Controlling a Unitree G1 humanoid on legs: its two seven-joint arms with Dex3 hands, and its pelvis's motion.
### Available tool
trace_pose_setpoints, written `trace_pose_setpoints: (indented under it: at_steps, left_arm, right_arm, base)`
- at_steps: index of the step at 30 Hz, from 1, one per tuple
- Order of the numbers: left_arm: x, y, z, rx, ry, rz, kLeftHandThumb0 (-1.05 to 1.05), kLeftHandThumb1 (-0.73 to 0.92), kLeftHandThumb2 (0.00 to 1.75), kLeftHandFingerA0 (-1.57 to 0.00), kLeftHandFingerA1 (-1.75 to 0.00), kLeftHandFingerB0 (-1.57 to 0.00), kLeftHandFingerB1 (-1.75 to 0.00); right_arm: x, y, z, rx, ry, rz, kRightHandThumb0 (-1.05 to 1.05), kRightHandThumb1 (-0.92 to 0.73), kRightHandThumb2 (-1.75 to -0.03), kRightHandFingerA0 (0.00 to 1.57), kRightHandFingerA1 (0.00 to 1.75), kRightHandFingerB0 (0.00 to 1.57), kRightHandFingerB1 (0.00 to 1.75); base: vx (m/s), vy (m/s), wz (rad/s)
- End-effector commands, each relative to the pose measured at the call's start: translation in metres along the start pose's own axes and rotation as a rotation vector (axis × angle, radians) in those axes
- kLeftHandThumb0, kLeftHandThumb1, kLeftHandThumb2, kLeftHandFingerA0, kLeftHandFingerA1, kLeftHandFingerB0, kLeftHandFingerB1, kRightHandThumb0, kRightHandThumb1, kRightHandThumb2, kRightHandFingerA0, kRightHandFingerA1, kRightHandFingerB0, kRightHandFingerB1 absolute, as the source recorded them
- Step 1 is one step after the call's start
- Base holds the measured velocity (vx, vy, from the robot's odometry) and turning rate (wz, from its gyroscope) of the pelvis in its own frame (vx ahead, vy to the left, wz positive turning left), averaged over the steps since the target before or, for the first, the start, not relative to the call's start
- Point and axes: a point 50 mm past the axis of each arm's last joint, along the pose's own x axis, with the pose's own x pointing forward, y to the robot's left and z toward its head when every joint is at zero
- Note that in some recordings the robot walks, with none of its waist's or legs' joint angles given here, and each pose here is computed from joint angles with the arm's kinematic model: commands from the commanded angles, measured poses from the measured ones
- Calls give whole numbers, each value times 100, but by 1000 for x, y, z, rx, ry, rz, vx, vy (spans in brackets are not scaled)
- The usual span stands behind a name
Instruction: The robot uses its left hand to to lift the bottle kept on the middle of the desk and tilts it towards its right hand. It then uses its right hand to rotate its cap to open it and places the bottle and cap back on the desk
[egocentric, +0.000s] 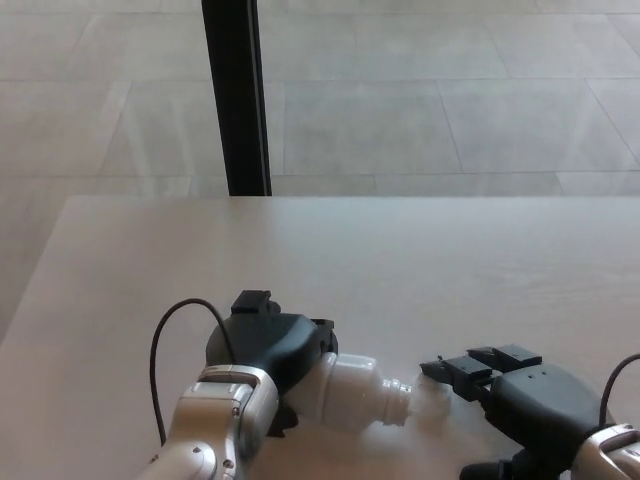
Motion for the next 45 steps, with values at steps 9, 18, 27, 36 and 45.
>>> trace_pose_setpoints:
  at_steps: [9, 18, 27, 36, 45]
  left_arm:
    - [-13, -18, -42, -268, 247, -265, -85, 50, 73, 0, 0, 0, 0]
    - [-26, -14, -38, -592, 101, -109, -102, 53, 77, 0, 0, 0, 0]
    - [-40, -17, -51, -740, 67, -18, -105, 65, 60, 0, 0, 0, 0]
    - [-73, -14, -94, -1195, 69, 167, -90, 91, 91, 0, 0, 0, 0]
    - [-146, -35, -185, -1605, 276, 507, -95, 92, 90, 0, 0, 0, 0]
  right_arm:
    - [-22, 5, -37, -14, 258, 213, -100, -59, -94, 0, 8, 8, 13]
    - [-31, -7, -46, 28, 275, 138, -98, -53, -84, 0, 0, 0, 1]
    - [-48, -23, -56, 106, 281, 54, -99, -56, -88, 0, 0, 0, 2]
    - [-88, -59, -85, 450, 319, -230, -105, -60, -97, 0, 0, 0, 3]
    - [-182, -106, -144, 729, 428, -595, -105, -64, -101, 0, 26, 0, 21]
  base:
    - [0, 0, 0]
    - [0, 0, 0]
    - [0, 0, 0]
    - [0, 0, 0]
    - [0, 0, 0]
